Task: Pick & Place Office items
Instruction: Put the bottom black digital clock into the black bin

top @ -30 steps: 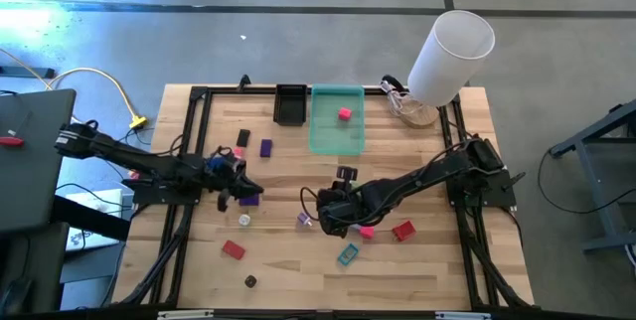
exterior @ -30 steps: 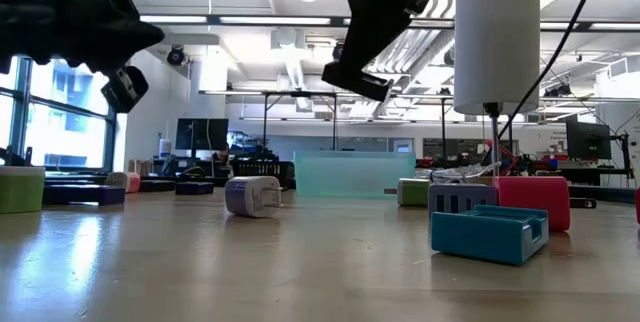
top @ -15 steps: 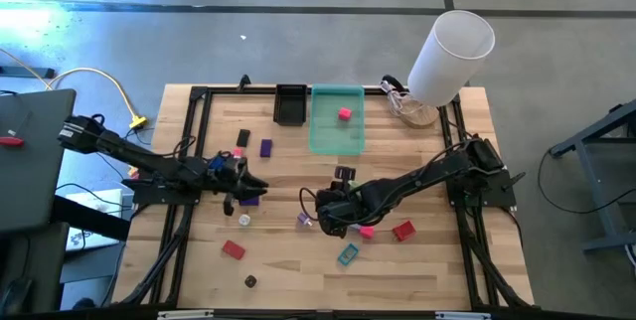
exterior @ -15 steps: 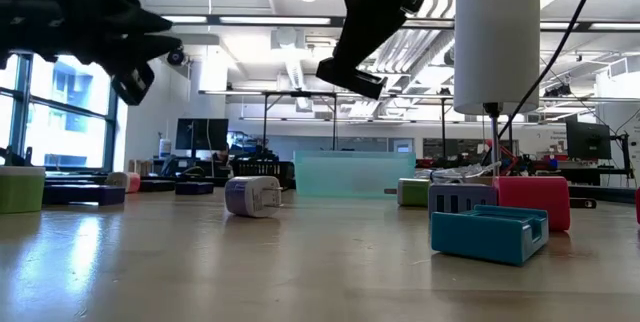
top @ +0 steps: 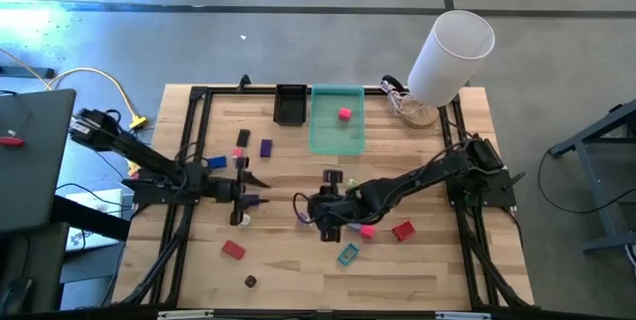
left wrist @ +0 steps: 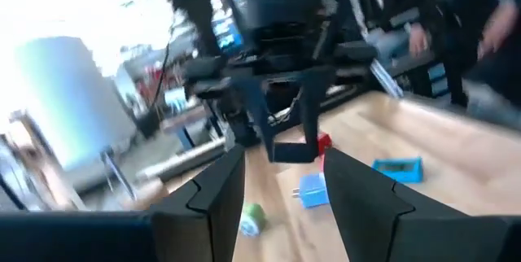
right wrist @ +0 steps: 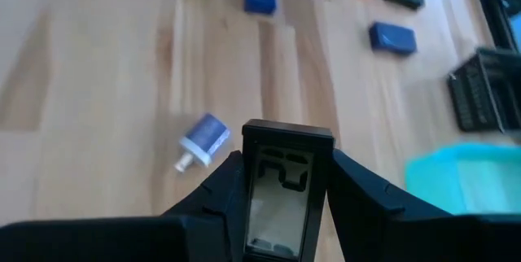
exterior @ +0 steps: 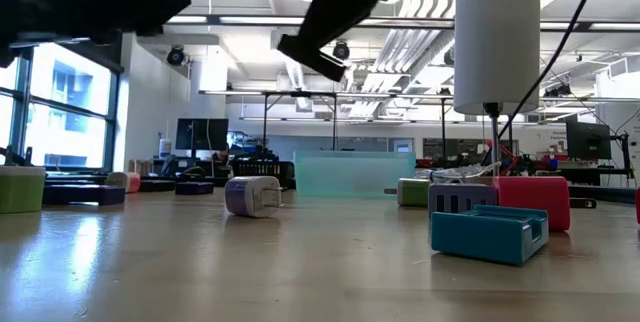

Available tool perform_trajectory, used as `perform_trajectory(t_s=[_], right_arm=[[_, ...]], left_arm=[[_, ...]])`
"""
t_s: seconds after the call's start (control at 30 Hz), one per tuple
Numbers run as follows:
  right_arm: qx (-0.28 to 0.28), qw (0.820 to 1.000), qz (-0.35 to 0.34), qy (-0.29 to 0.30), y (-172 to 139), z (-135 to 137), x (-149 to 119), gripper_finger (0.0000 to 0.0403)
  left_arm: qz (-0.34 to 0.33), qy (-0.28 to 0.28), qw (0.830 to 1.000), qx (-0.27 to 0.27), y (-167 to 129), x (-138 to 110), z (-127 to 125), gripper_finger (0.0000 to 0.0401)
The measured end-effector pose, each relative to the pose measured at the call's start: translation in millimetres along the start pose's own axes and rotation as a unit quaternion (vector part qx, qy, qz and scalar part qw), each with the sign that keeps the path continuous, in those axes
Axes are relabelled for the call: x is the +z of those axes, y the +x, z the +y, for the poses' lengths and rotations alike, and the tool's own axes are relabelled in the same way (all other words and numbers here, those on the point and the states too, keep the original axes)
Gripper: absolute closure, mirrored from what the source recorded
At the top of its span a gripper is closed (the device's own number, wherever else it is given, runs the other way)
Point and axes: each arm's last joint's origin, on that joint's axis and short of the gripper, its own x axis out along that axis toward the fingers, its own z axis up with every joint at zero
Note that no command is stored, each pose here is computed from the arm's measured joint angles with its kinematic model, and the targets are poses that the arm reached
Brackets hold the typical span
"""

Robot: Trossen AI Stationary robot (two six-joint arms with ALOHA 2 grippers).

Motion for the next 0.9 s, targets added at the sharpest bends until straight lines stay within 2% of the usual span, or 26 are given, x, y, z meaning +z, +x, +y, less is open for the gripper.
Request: perform_trajectory(t_s=[0.2, 0.37, 0.47, 0.57, 0.7, 0.77, 0.9], right_arm=[[0.082, 0.996, -0.015, 0.012, -2.3, -11.2, 15.2, 0.0279], [0.154, 0.988, -0.021, 0.028, -7.1, -13.9, 23.9, 0.0279], [0.187, 0.981, -0.02, 0.042, -8.2, -12.0, 25.1, 0.0279], [0.211, 0.976, -0.023, 0.05, -9.1, -10.1, 26.4, 0.0279], [0.214, 0.975, -0.022, 0.053, -9.2, -9.9, 26.5, 0.0279], [0.214, 0.975, -0.024, 0.052, -9.2, -10.0, 26.7, 0.0279], [0.21, 0.977, -0.036, 0.031, -15.1, -10.5, 32.5, 0.0279]], left_arm=[[-0.028, 0.143, 0.989, 0.017, 6.7, 8.9, -9.8, 0.0237], [-0.032, 0.155, 0.987, 0.0, 24.5, 19.4, -18.4, 0.0237], [-0.018, 0.192, 0.981, -0.009, 36.7, 20.8, -23.8, 0.0237], [0.028, 0.24, 0.97, 0.002, 48.5, 17.7, -31.0, 0.0237], [0.066, 0.292, 0.954, 0.017, 60.5, 14.9, -41.0, 0.0238], [0.075, 0.298, 0.951, 0.026, 63.7, 14.7, -45.2, 0.0238], [0.037, 0.246, 0.967, 0.062, 63.9, 26.7, -49.0, 0.0238]])
